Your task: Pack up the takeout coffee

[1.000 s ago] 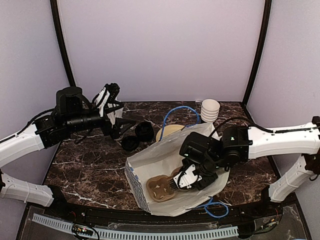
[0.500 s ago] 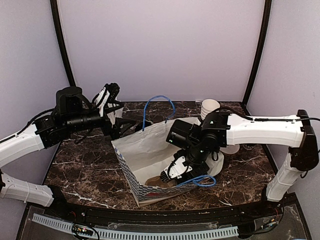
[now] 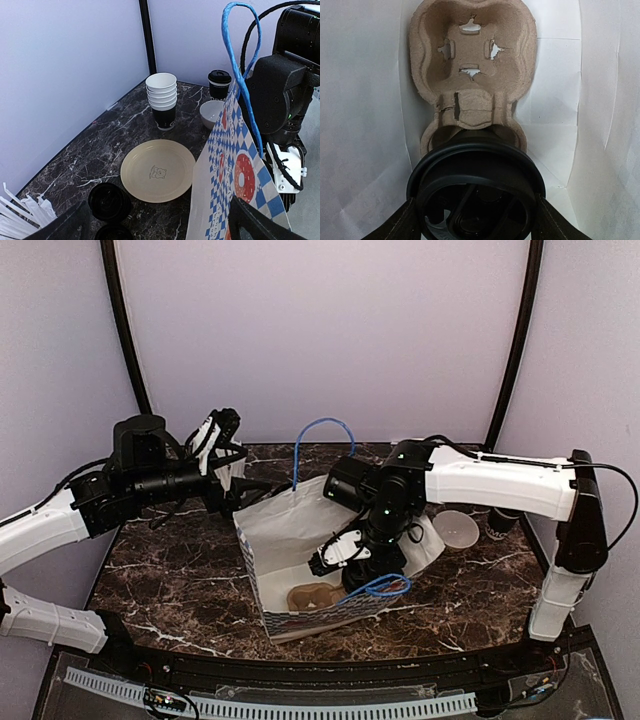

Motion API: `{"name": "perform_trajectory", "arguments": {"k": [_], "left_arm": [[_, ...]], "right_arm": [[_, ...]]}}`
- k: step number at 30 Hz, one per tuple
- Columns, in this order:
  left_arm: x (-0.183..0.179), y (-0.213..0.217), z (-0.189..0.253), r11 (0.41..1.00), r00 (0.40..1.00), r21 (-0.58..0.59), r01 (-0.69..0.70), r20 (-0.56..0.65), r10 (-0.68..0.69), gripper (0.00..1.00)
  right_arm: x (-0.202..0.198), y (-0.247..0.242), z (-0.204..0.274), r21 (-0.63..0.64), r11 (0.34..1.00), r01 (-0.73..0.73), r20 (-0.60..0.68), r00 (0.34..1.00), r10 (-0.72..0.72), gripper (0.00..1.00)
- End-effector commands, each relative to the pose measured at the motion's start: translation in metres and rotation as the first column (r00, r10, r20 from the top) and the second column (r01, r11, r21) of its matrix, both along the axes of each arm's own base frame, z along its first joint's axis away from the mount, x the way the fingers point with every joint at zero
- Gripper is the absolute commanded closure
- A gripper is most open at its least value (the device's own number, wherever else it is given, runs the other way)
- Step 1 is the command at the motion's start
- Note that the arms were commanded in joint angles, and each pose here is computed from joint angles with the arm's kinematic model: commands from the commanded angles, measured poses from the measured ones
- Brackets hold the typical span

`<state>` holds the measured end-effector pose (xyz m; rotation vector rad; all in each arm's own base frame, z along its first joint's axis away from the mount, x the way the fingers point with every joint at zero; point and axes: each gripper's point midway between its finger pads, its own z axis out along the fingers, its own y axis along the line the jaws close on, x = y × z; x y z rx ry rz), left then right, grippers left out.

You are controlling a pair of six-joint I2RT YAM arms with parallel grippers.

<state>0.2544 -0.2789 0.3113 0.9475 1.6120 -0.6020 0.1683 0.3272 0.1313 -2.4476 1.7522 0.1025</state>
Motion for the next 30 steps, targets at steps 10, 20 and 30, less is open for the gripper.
{"name": "perform_trajectory", "arguments": {"k": [10, 20, 30], "left_arm": [[0.017, 0.01, 0.019, 0.995, 0.995, 0.011, -0.1, 0.011, 0.1, 0.02], [0.013, 0.022, 0.038, 0.991, 0.991, 0.009, -0.135, 0.021, 0.135, 0.02], [0.0, 0.026, 0.051, 0.994, 0.994, -0.004, -0.114, 0.003, 0.114, 0.02]], "right_arm": [[0.056, -0.006, -0.048, -0.073, 0.992, 0.106, 0.215, 0.973, -0.088, 0.48], [0.031, 0.001, -0.031, -0.063, 0.998, 0.007, -0.057, 0.998, -0.011, 0.26], [0.026, 0.023, 0.02, 0.026, 0.998, 0.05, -0.113, 0.993, -0.047, 0.01]]}}
